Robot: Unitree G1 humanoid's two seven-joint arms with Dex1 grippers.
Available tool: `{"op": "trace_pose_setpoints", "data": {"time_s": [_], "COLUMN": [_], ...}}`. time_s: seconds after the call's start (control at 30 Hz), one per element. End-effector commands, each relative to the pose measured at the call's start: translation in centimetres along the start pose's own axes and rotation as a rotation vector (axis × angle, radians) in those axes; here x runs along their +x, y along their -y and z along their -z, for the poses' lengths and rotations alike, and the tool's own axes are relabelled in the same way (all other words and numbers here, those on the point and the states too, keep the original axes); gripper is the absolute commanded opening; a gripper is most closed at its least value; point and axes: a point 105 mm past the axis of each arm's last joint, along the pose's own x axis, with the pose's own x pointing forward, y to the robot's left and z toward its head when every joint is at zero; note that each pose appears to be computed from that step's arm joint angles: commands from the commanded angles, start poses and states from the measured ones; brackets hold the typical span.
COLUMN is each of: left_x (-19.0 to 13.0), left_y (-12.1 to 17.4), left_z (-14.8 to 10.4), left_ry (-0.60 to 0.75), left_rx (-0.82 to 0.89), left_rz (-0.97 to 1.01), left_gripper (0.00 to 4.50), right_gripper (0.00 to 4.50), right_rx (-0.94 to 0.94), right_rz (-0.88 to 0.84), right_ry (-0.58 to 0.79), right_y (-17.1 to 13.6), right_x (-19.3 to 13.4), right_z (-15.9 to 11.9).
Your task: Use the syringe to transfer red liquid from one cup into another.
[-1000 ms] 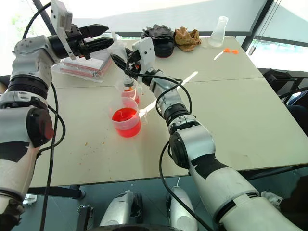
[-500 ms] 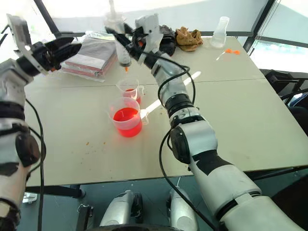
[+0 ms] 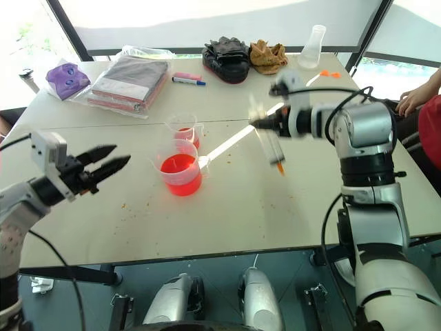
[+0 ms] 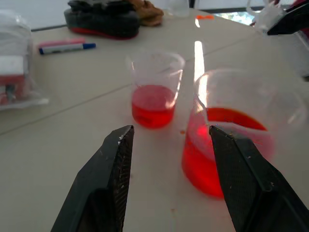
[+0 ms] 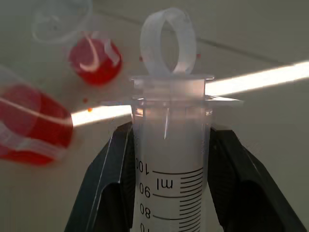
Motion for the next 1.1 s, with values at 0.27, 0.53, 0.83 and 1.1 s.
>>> {"op": "trace_pose_setpoints", "data": {"time_s": [0.27,0.53,0.83,1.1], "left_x": [-2.0,-1.1,-0.3,-1.5], "left_y": [3.1,3.5,2.6,0.8], "left_z": [-0.2,-1.1,-0.9,-0.6], "left_ry": [-0.072,-0.020,-0.043,-0.032], "left_rx": [0.031,0.048,0.088,0.019], "left_rz": [0.191,0.246,0.272,0.171], "left_gripper": [2.58,2.58,2.58,2.58], "right_gripper": [1.43,1.43,4.47,4.47], "right_rx": [0.158,0.185,0.131,-0.035], "right_rz": [0.026,0.108,0.121,-0.027], "right_ry": [-0.143,-0.156,-0.074,0.171], "right_y": [0.6,2.4,2.4,-0.3], "right_x": [1.6,2.3,1.0,-5.9], "right_z": [3.9,4.4,2.4,-1.0]}}
